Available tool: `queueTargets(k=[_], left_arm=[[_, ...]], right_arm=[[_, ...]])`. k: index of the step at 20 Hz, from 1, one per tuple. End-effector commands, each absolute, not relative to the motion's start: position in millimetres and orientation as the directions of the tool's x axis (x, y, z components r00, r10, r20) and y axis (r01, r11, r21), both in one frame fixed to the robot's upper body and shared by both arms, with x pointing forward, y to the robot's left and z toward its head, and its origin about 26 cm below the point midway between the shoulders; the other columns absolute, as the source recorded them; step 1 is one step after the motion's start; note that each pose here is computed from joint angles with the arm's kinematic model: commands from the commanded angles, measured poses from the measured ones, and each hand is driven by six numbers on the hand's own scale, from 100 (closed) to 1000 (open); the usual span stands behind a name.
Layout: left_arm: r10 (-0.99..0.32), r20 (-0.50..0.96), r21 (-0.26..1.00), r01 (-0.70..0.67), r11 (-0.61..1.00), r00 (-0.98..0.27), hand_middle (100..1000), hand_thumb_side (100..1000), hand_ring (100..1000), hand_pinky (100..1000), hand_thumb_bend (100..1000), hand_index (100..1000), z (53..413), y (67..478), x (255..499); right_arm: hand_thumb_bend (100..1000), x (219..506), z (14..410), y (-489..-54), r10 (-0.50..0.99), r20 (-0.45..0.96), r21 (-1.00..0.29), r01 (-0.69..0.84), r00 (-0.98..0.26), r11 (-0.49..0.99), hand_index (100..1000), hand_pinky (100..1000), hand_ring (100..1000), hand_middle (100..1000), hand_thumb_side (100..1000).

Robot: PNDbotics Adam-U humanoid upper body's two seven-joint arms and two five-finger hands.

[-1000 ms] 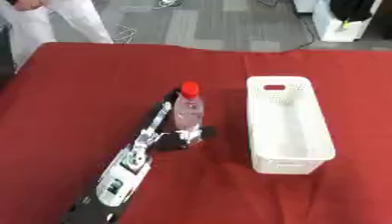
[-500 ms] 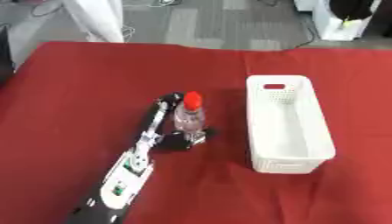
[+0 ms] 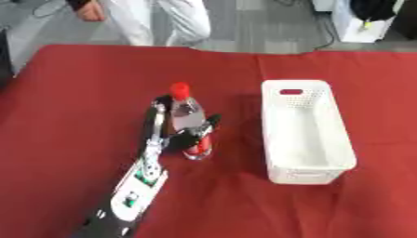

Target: Pick up objects on the table and place them in the box.

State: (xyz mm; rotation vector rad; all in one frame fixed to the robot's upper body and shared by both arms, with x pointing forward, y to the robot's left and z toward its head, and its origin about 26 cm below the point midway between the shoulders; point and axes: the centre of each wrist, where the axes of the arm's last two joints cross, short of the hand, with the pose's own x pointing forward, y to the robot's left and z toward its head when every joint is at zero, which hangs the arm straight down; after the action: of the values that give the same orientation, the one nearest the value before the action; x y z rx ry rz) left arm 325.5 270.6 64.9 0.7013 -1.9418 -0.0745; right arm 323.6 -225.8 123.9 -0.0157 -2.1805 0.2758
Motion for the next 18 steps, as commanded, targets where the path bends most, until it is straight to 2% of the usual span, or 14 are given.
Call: queueTargets(k=[1,3,10,18], left_arm=[[-0.493,0.801,0.323,-0.448,0.834,-0.340,401,406,344,334,536,558,73,269,328],[-0.490,0.799,0.326,-0.434,0.840,-0.348,408,403,350,340,500,560,74,268,328],[-0.412,0.822,0.299,-0.318,0.900,-0.392,415,446,356,345,482,566,92,265,326],[-0.376,0.774,0.320,-0.197,0.927,-0.510,429,410,369,358,511,579,151,270,316]], right_arm=[[100,323,134,-226,0.109,0.783,-0.206,-0.089,-0.612,0.975,716,487,592,669,831],[100,323,134,-226,0.109,0.783,-0.206,-0.090,-0.612,0.974,716,487,592,669,832],[100,323,133,-225,0.109,0.786,-0.209,-0.096,-0.609,0.973,717,487,592,669,831],[100,324,131,-225,0.112,0.790,-0.220,-0.108,-0.602,0.969,717,487,592,669,831]])
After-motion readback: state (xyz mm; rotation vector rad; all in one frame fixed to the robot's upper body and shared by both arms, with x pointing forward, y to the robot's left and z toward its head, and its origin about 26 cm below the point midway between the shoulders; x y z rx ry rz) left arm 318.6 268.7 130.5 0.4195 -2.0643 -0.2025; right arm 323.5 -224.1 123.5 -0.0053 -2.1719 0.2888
